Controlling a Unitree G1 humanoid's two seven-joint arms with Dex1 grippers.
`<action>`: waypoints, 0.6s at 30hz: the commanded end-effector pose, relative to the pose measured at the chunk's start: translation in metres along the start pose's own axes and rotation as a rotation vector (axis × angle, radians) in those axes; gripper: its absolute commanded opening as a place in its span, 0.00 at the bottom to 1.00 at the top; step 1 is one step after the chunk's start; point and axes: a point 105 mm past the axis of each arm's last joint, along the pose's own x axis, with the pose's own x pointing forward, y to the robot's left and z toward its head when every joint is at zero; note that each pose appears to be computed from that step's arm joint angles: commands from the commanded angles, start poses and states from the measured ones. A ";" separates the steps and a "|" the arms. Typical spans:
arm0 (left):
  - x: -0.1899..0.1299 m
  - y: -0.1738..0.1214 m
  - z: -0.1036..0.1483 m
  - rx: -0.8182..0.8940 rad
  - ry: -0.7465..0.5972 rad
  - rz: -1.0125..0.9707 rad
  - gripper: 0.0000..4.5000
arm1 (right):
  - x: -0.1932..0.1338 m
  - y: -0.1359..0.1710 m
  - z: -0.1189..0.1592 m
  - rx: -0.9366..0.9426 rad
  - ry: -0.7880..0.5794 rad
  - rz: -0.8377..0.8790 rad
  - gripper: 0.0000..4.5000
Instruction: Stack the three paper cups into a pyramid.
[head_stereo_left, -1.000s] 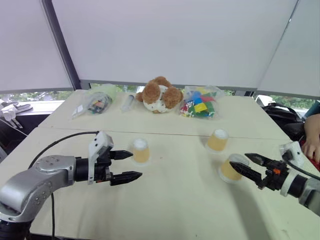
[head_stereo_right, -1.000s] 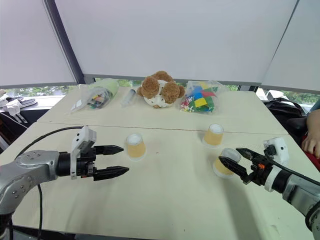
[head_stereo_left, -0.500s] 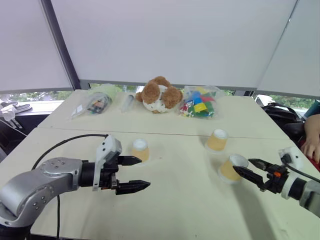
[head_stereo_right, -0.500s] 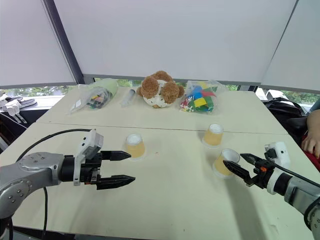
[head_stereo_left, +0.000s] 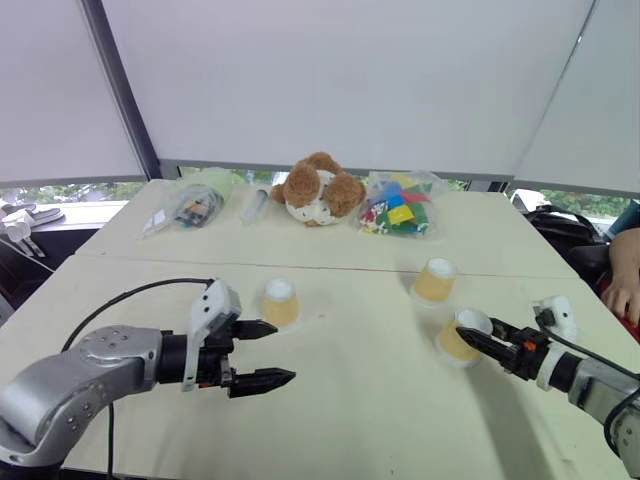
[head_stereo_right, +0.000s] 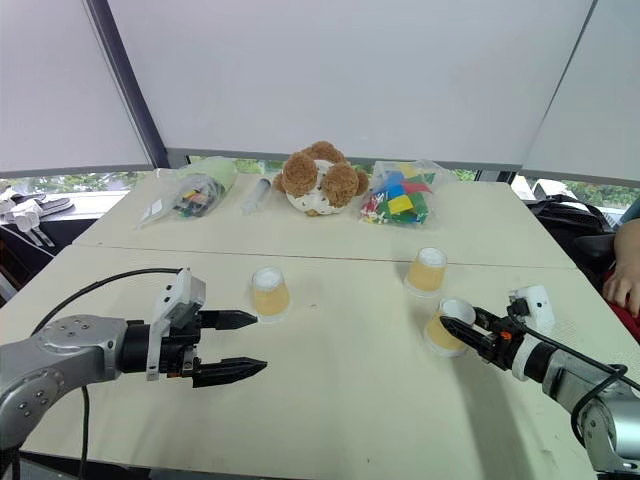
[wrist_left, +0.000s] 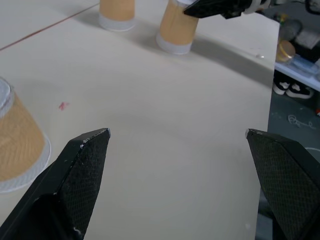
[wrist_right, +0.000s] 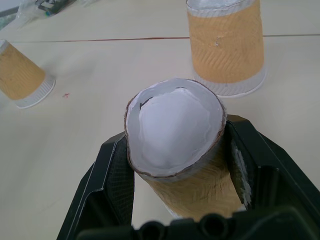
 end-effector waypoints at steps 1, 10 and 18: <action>-0.002 0.001 0.004 0.042 -0.009 0.008 1.00 | 0.002 0.011 0.020 -0.054 -0.044 0.060 0.49; -0.003 0.001 0.000 0.054 0.021 -0.004 1.00 | 0.057 0.089 0.044 -0.168 -0.015 0.411 0.49; -0.004 0.004 0.001 0.063 0.026 0.021 1.00 | 0.084 0.107 0.022 -0.212 0.075 0.510 0.49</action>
